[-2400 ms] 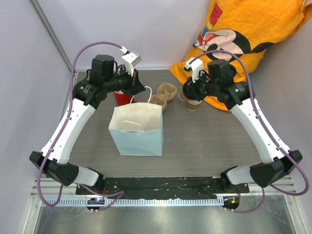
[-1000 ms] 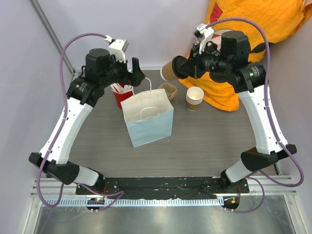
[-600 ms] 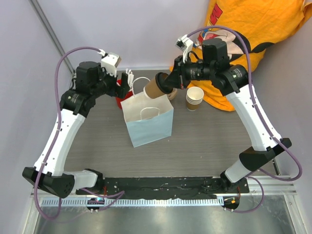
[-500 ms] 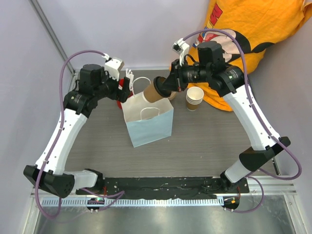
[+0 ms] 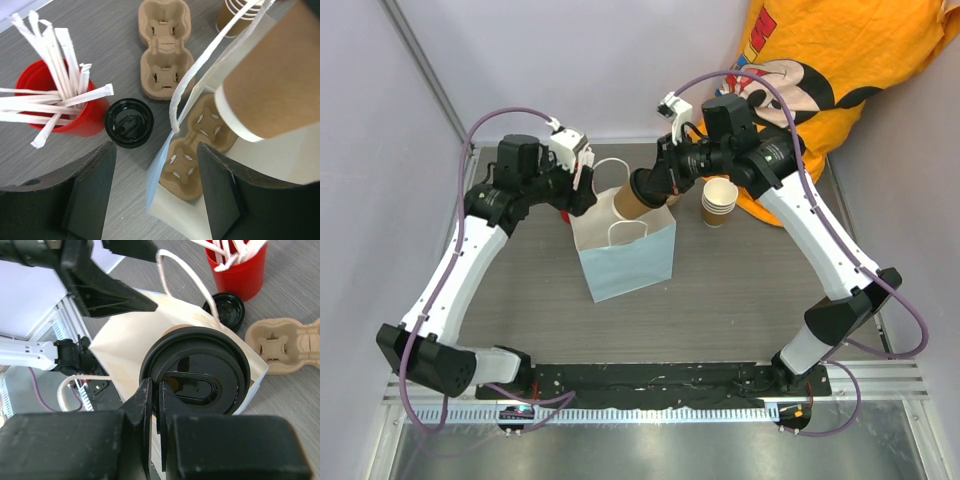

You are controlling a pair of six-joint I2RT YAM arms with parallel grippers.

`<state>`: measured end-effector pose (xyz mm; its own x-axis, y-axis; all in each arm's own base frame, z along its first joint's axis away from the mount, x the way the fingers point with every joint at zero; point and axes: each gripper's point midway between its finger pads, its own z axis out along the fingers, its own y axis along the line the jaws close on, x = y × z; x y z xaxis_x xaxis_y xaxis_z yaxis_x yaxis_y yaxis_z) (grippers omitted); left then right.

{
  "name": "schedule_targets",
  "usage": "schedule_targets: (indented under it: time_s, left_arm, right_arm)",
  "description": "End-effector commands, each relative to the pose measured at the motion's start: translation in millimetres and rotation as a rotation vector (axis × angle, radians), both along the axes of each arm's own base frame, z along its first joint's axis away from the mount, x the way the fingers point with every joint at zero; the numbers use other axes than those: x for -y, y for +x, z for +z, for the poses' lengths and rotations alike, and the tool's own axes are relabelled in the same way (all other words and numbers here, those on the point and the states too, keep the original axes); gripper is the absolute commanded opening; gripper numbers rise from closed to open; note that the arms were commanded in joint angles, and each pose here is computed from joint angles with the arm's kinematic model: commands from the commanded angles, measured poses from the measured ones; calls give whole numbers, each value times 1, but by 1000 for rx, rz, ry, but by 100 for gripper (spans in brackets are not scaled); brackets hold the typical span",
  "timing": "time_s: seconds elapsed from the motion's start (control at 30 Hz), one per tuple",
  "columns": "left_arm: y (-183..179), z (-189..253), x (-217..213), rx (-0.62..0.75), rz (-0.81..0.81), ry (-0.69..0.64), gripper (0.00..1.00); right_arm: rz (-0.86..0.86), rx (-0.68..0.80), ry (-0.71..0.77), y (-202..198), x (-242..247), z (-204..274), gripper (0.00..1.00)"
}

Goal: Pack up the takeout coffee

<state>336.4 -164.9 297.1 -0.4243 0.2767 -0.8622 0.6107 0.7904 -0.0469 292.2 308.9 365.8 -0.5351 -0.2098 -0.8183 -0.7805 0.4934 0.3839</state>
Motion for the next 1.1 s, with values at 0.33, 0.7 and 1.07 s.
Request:
schedule_targets:
  time_s: [0.33,0.7,1.07]
  left_arm:
    - [11,-9,30,-22,-165,-36,55]
    - [10,-10,30,-58,-113,-71,32]
    - [-4,-9,32,-83,-8,-74,24]
  right_arm:
    - [-45,41,-41,8,-11,-8,1]
    - [-96,49,-103,2,-13,-25,1]
    - [-137,91,-202,1,-14,-47,1]
